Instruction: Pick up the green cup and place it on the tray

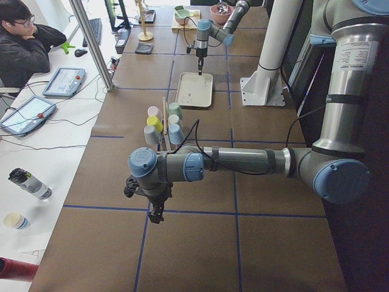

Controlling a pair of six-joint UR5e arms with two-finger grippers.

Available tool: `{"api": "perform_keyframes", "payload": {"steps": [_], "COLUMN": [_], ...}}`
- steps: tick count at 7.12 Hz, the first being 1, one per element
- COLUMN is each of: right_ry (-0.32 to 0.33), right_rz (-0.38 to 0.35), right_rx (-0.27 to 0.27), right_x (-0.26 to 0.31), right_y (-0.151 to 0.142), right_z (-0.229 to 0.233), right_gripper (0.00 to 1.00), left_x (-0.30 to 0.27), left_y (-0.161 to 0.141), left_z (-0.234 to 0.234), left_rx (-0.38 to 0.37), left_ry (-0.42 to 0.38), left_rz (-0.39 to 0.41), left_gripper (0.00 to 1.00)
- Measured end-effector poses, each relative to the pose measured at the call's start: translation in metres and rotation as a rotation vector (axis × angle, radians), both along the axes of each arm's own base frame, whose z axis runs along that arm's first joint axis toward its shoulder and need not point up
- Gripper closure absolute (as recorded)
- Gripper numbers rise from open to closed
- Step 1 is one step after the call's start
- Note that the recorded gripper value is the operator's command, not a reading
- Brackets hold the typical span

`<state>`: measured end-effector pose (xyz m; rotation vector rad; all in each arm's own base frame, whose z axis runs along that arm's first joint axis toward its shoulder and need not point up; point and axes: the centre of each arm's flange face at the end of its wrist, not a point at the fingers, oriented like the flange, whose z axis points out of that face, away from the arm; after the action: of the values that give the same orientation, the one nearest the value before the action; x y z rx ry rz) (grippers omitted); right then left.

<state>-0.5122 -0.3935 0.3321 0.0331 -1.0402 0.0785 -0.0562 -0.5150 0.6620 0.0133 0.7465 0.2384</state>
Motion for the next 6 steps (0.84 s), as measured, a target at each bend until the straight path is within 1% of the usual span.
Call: {"api": "perform_keyframes", "payload": {"steps": [1,2,3,5,6], "right_ry": [0.004,0.008,0.009,0.012,0.017], "right_rz": [-0.002,-0.003,-0.004,0.001,0.010], "right_rx": [-0.002,-0.003,-0.004,-0.003,-0.004], "right_x": [-0.0009,-0.0010,-0.0009,0.0005,0.0058], "right_y": [0.0011,0.0015,0.0020,0.0018,-0.0040], "right_z": [0.0024,0.0046,0.0061,0.0074,0.0066], "right_gripper": [0.99,0.78,0.01,0.00,0.00], "left_x": [0.0000,0.0003,0.0006,0.0007,0.0006], "left_y": [0.0000,0.0000,-0.0001,-0.0003,-0.0004], "left_z": [0.0001,0.0000,0.0000,-0.0003,-0.0004], "left_rx": [0.000,0.000,0.000,0.000,0.001], "left_ry": [0.000,0.000,0.000,0.000,0.000], "left_rz": [0.000,0.001,0.001,0.001,0.001], "left_gripper": [0.00,0.00,0.00,0.00,0.00]}}
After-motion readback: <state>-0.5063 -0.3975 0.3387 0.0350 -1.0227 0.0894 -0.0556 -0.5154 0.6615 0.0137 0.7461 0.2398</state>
